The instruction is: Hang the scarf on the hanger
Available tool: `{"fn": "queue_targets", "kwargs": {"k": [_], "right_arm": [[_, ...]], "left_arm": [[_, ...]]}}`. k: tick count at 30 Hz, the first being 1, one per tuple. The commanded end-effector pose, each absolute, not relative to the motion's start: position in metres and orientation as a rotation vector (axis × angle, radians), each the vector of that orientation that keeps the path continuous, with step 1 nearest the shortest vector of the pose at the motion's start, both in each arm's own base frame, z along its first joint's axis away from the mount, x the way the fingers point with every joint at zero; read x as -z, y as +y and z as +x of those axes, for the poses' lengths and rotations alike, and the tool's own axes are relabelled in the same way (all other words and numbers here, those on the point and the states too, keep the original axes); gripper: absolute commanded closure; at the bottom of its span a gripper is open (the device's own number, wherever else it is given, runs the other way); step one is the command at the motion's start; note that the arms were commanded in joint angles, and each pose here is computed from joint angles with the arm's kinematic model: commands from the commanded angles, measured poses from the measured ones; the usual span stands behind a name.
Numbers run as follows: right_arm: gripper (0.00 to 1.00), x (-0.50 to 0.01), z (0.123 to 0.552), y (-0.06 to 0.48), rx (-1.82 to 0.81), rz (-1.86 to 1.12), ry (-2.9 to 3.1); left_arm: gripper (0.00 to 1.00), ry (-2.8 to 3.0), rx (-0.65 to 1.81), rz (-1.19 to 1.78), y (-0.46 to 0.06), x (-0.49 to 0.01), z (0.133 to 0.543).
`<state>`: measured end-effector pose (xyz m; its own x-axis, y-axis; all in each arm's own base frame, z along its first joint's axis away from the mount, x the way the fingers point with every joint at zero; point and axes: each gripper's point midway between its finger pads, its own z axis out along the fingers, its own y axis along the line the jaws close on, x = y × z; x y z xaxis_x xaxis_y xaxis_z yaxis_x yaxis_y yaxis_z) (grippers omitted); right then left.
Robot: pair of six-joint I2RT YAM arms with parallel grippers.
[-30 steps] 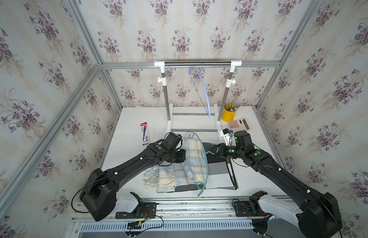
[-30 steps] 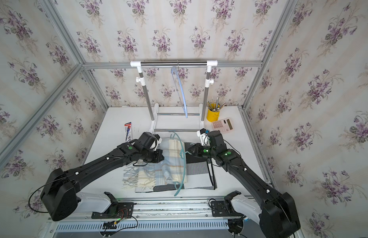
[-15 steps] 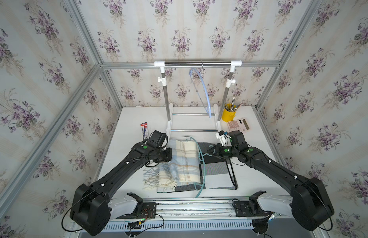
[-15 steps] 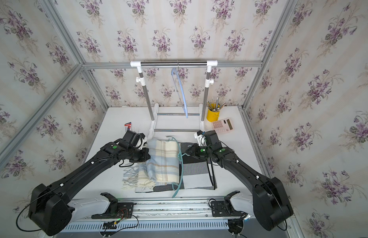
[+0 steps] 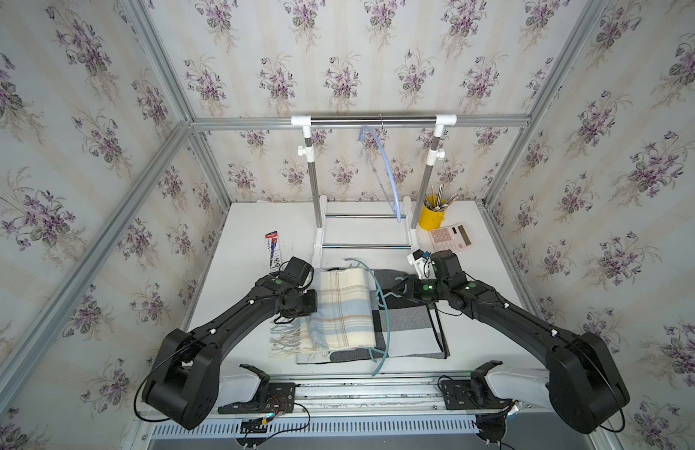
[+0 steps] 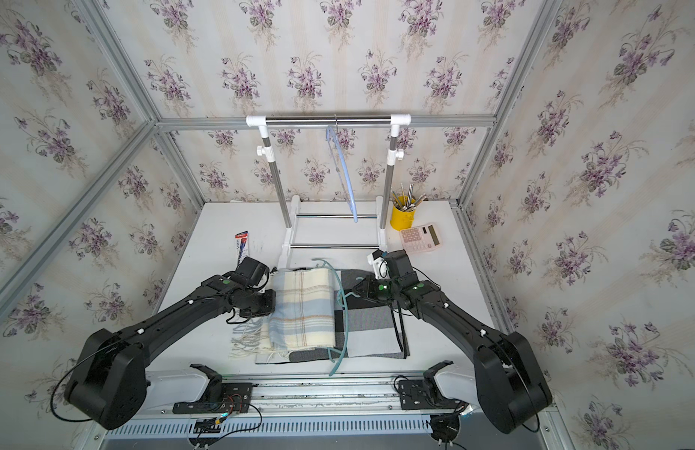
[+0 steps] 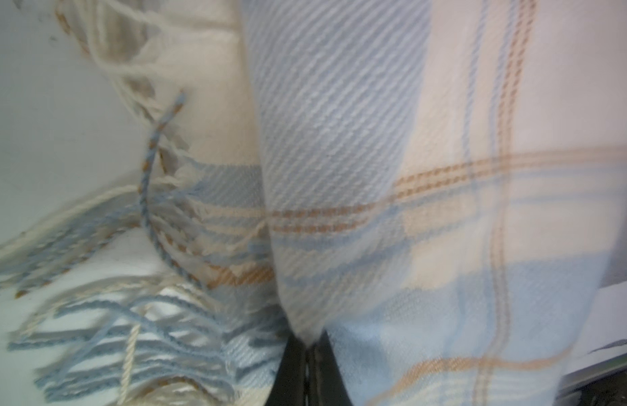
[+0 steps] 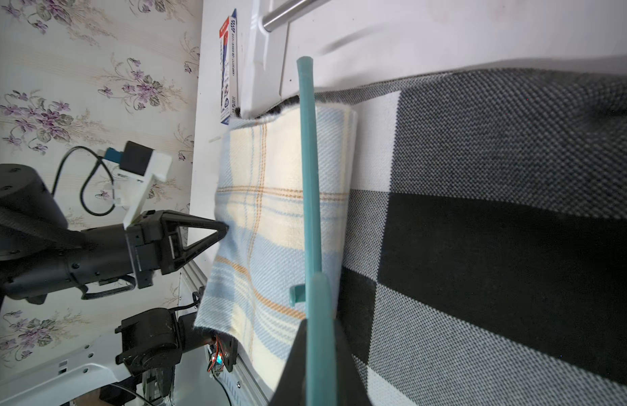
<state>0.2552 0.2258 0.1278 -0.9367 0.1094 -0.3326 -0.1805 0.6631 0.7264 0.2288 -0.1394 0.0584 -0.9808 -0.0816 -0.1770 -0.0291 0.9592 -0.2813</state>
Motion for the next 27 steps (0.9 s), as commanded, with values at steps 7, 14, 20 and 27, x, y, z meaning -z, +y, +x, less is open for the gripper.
{"fn": "queue_targets", "kwargs": {"k": [7, 14, 20, 27], "right_arm": [[1.0, -0.158, 0.253, 0.234, -1.255, -0.062, 2.496], [1.0, -0.246, 0.241, 0.235, -1.348, -0.065, 2.417], [1.0, -0.307, 0.229, 0.235, -1.403, -0.112, 2.371], [1.0, -0.37, 0.228, 0.236, -1.416, -0.174, 2.301]], "left_arm": [[1.0, 2.886, 0.437, -0.079, -0.144, -0.062, 0.239], [1.0, 2.772, 0.629, -0.057, -0.156, -0.108, 0.232], [1.0, 2.653, 0.739, -0.066, -0.158, -0.153, 0.224], [1.0, 2.585, 0.784, -0.075, -0.156, -0.175, 0.217]]}}
